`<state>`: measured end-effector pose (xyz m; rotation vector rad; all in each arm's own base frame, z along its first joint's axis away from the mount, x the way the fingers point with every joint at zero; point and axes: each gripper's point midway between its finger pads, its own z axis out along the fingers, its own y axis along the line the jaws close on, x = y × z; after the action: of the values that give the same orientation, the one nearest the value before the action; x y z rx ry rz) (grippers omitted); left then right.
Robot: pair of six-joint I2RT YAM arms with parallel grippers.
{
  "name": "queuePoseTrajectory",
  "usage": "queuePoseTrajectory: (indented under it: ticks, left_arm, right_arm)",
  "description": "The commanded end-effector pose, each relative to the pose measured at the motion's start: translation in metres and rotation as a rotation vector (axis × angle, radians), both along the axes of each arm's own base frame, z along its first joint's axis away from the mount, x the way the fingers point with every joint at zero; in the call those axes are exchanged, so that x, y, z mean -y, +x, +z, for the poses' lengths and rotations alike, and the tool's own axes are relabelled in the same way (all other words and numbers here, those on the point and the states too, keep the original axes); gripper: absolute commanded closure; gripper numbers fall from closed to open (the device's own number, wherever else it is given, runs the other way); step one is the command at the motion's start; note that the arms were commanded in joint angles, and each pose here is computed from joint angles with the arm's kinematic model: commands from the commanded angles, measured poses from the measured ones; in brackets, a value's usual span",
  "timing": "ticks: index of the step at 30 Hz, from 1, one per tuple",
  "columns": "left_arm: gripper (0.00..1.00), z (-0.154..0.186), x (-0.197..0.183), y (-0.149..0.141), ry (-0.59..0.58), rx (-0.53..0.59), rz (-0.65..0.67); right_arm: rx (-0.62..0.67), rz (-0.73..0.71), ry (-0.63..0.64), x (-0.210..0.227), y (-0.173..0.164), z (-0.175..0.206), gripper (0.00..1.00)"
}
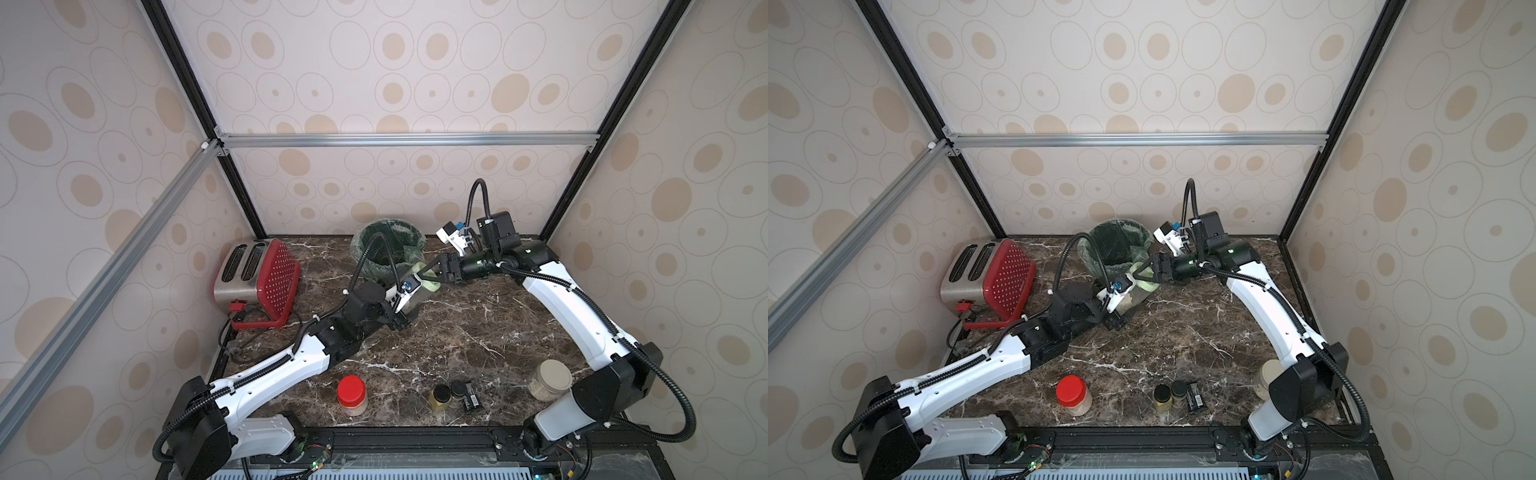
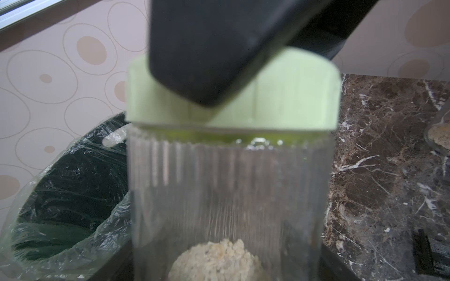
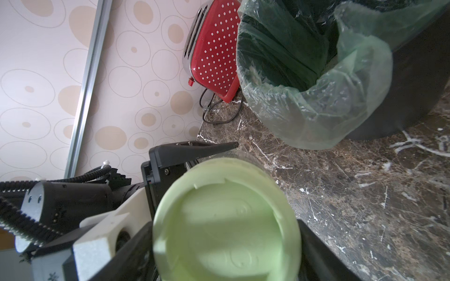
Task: Empty expired oatmeal from jars
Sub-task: Unscrew the lid from the jar.
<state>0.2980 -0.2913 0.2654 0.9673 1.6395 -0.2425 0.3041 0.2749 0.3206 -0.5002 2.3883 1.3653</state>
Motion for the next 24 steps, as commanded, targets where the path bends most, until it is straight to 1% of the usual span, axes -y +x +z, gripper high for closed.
queuePoseTrajectory:
  ticks: [1, 4, 10, 12, 15, 16, 18, 20, 23, 24]
  left_arm:
    - [1.0, 0.045, 0.0, -0.001, -0.08, 0.113, -0.019]
    - [1.0, 0.048, 0.0, -0.003, -0.087, 0.113, -0.025]
    - [1.0, 0.059, 0.003, -0.01, -0.114, 0.107, -0.062]
    - [1.0, 0.062, 0.004, -0.012, -0.125, 0.107, -0.073]
    - [1.0, 0.065, 0.006, -0.016, -0.138, 0.107, -0.091]
    - [1.0, 0.065, 0.006, -0.016, -0.142, 0.108, -0.094]
    - [1.0, 0.067, 0.006, -0.017, -0.149, 0.113, -0.1]
    - [1.0, 0.067, 0.007, -0.017, -0.155, 0.12, -0.101]
    - [1.0, 0.068, 0.007, -0.016, -0.154, 0.134, -0.099]
    - [1.0, 0.069, 0.006, -0.016, -0.153, 0.139, -0.098]
  right_arm:
    - [0.023, 0.063, 0.032, -0.007, -0.008, 0.012, 0.28]
    - [0.092, 0.123, 0.048, -0.008, -0.013, 0.023, 0.32]
    - [0.303, 0.352, 0.136, -0.012, -0.037, 0.047, 0.42]
    - [0.392, 0.422, 0.138, -0.009, -0.046, 0.051, 0.43]
    - [0.495, 0.481, 0.131, -0.003, -0.054, 0.053, 0.42]
    - [0.517, 0.487, 0.13, -0.001, -0.054, 0.053, 0.41]
    - [0.553, 0.495, 0.134, 0.002, -0.053, 0.054, 0.34]
    - [0.571, 0.492, 0.128, 0.005, -0.051, 0.055, 0.21]
    - [0.518, 0.417, 0.117, 0.013, -0.039, 0.059, 0.04]
    - [0.492, 0.386, 0.117, 0.015, -0.036, 0.062, 0.02]
